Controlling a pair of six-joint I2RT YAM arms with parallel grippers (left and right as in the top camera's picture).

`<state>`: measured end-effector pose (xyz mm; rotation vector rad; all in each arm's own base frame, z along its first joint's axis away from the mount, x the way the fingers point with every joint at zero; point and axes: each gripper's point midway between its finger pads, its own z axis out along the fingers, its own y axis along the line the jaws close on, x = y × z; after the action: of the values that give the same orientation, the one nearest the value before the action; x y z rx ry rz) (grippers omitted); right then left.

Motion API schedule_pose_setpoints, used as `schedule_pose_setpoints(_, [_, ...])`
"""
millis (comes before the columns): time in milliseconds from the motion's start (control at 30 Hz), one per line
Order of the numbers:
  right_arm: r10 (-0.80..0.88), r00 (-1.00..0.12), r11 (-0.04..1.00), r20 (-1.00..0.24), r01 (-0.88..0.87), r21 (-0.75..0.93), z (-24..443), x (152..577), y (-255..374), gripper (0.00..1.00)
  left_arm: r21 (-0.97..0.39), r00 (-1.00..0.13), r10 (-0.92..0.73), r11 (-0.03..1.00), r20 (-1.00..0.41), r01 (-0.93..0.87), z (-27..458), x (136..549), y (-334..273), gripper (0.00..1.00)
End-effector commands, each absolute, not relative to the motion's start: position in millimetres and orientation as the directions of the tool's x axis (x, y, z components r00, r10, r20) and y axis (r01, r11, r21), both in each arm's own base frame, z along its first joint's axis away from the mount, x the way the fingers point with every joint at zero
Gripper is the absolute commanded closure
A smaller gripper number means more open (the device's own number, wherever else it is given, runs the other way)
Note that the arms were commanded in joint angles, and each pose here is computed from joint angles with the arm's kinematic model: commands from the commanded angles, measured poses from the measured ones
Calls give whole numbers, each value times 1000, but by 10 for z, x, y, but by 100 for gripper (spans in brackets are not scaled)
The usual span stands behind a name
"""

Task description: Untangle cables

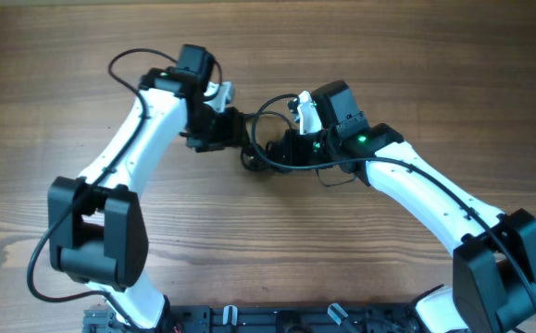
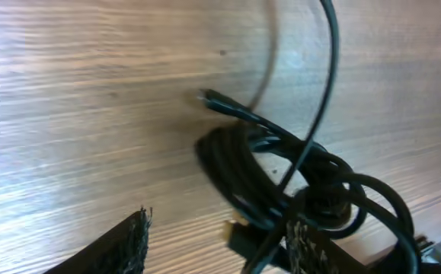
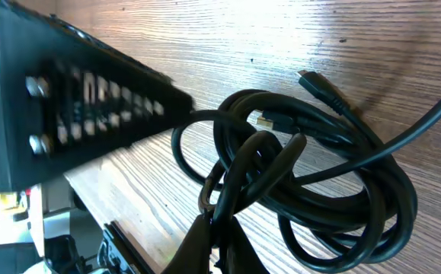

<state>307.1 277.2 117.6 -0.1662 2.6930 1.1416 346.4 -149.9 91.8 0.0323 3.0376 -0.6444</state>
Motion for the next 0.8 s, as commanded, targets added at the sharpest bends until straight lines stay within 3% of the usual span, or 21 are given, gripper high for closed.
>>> schedule_pose_setpoints(0, [-20,-965,663,-262,-209,719,1346,3087,2822,96,-446,-998,33,893,-51,52,976,3478,-1438,41])
schedule_pose_setpoints(167, [-19,-965,663,-261,-207,719,1345,3085,2821,96,-479,-994,80,871,-79,108,982,3472,-1660,44])
schedule_pose_setpoints(433, [-22,-966,661,-259,-208,721,1346,3078,2824,96,-435,-996,88,896,-36,94,823,3338,-1631,58])
schedule_pose_setpoints(633, [-20,-965,660,-260,-208,722,1350,3083,2826,96,-497,-994,106,863,1,91,778,3204,-1757,74])
schedule_pose_setpoints(733, [-14,-968,653,-250,-198,731,1367,3079,2839,96,-501,-992,126,857,-16,117,780,3207,-1838,96])
schedule_pose_setpoints(767, [-14,-968,632,-252,-204,747,1427,3074,2864,96,-502,-992,128,856,-22,121,777,3215,-1860,96])
